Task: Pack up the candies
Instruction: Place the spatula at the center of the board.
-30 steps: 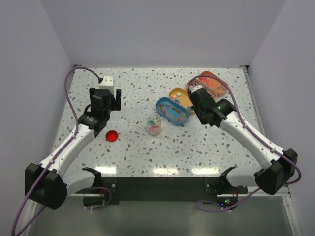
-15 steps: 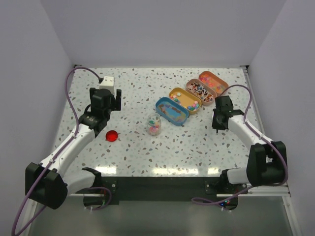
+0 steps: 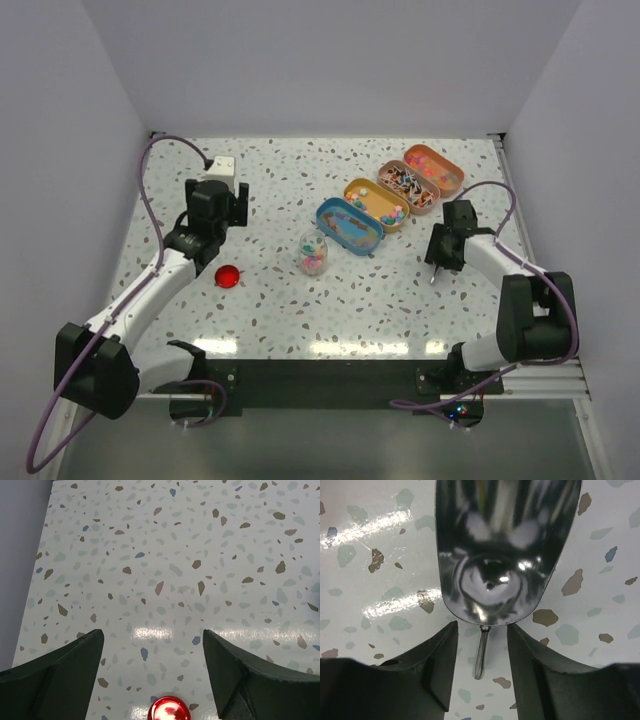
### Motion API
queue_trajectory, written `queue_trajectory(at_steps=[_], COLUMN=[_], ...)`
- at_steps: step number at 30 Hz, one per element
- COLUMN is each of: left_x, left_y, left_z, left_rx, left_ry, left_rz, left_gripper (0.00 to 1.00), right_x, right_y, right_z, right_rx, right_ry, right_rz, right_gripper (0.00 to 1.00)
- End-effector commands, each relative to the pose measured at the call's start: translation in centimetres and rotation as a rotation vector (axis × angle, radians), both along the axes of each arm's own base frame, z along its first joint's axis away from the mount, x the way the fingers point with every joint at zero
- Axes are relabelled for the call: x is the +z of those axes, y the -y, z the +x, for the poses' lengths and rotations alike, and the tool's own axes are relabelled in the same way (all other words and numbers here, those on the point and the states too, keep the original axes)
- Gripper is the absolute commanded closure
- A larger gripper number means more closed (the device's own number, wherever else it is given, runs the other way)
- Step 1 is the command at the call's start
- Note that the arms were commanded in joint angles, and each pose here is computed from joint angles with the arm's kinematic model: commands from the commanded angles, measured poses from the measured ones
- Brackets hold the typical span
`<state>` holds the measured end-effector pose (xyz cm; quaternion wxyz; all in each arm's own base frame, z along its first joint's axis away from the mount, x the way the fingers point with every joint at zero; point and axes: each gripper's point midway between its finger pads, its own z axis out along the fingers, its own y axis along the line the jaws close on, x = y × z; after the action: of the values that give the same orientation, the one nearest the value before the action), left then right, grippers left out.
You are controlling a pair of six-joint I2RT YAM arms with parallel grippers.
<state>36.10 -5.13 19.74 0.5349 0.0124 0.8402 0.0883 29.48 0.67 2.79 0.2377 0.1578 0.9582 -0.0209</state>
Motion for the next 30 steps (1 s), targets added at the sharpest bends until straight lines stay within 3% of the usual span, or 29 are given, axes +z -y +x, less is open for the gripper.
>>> queue_trajectory(at_steps=[1, 8, 15, 22, 30], left_x=[0.3, -1.9, -7.8, -11.6, -14.3], left_y=[0.3, 1.7, 3.0, 2.2, 1.2], left_z=[0.8, 1.1, -0.9, -5.1, -7.9], left_rx=[0.001, -0.032, -0.004, 0.114, 0.183], left_ry=[0.031, -0.040, -0.282, -0.399, -0.462], left_rz=[-0.027, -0.080, -0.165, -0.245, -0.250], left_gripper=[0.15, 0.15, 0.18, 0.26, 0.45], right_x=[1.3, 8.0, 12.2, 14.1, 13.9], right_y=[-0.2, -1.0, -5.4, -9.9, -11.0], right_z=[0.2, -0.1, -0.4, -0.9, -2.1], right_rx=[-0.004, 0.092, 0.241, 0.439, 0.473], right_ry=[0.049, 0.231, 0.447, 0.557, 0.590], right_rz=[0.015, 0.040, 0.194, 0.196, 0.164], right_gripper=[0.51, 0.40, 0.29, 0.16, 0.01])
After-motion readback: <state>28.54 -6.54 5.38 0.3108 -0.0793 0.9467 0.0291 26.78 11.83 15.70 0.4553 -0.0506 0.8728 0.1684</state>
